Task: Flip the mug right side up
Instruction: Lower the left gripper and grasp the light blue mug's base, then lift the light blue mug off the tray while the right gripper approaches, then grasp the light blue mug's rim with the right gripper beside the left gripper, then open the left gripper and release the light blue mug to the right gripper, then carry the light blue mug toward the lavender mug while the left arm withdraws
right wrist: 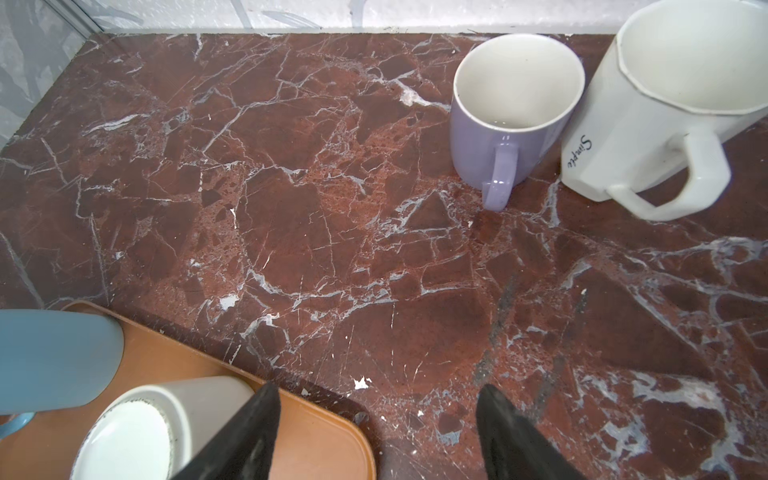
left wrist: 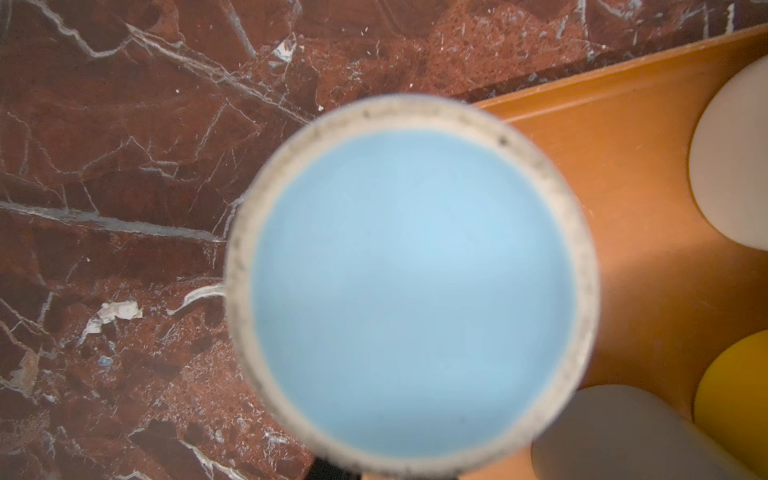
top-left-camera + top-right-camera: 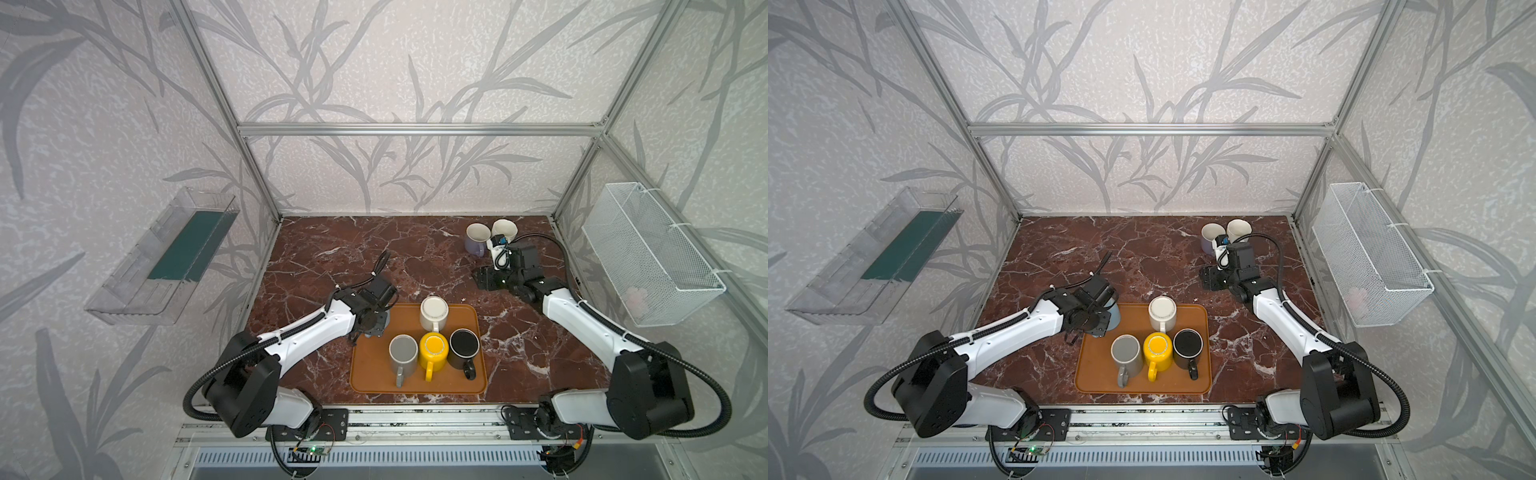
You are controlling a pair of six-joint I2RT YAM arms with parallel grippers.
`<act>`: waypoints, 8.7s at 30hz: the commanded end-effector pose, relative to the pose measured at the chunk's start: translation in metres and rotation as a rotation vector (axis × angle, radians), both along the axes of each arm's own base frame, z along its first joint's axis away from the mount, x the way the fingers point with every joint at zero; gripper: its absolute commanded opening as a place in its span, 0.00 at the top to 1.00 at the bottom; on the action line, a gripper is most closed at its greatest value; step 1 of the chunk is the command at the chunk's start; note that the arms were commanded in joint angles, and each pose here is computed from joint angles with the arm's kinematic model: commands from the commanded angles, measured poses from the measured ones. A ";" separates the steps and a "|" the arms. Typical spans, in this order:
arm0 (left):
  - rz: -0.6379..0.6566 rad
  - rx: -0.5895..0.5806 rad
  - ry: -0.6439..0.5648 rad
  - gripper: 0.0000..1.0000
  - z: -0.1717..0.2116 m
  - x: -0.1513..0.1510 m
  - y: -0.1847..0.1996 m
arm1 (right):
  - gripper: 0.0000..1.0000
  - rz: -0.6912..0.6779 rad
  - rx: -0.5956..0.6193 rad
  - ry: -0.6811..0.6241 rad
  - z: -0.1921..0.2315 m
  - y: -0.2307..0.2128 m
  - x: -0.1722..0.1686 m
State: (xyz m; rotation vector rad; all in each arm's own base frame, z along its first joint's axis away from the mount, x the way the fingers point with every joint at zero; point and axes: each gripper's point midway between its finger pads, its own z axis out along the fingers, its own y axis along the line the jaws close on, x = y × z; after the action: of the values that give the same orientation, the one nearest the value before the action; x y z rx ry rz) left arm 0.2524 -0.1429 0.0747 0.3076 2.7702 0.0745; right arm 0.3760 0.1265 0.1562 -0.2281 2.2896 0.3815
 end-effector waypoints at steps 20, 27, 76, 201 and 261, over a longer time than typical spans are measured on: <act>0.030 -0.042 -0.061 1.00 0.007 0.017 -0.003 | 0.25 0.017 0.038 -0.031 0.016 0.005 0.000; 0.037 -0.129 -0.131 1.00 0.028 0.030 -0.010 | 0.26 0.069 0.156 -0.047 0.026 0.026 -0.001; -0.183 -1.194 -0.624 1.00 0.246 0.056 -0.054 | 0.28 0.556 0.911 -0.041 0.099 0.204 -0.060; -0.064 -0.566 -0.442 0.35 0.151 0.054 -0.046 | 1.00 0.268 0.533 -0.116 0.110 0.168 -0.033; 0.002 -0.245 -0.402 0.38 0.131 0.050 -0.015 | 1.00 -0.230 -0.241 0.093 0.004 0.072 0.132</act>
State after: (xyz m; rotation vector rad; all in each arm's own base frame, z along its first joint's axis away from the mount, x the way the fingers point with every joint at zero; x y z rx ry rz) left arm 0.3014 -0.1594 0.1944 0.1904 2.3684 -0.2035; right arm 0.4916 0.2064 0.1355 -0.1328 2.4917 0.0342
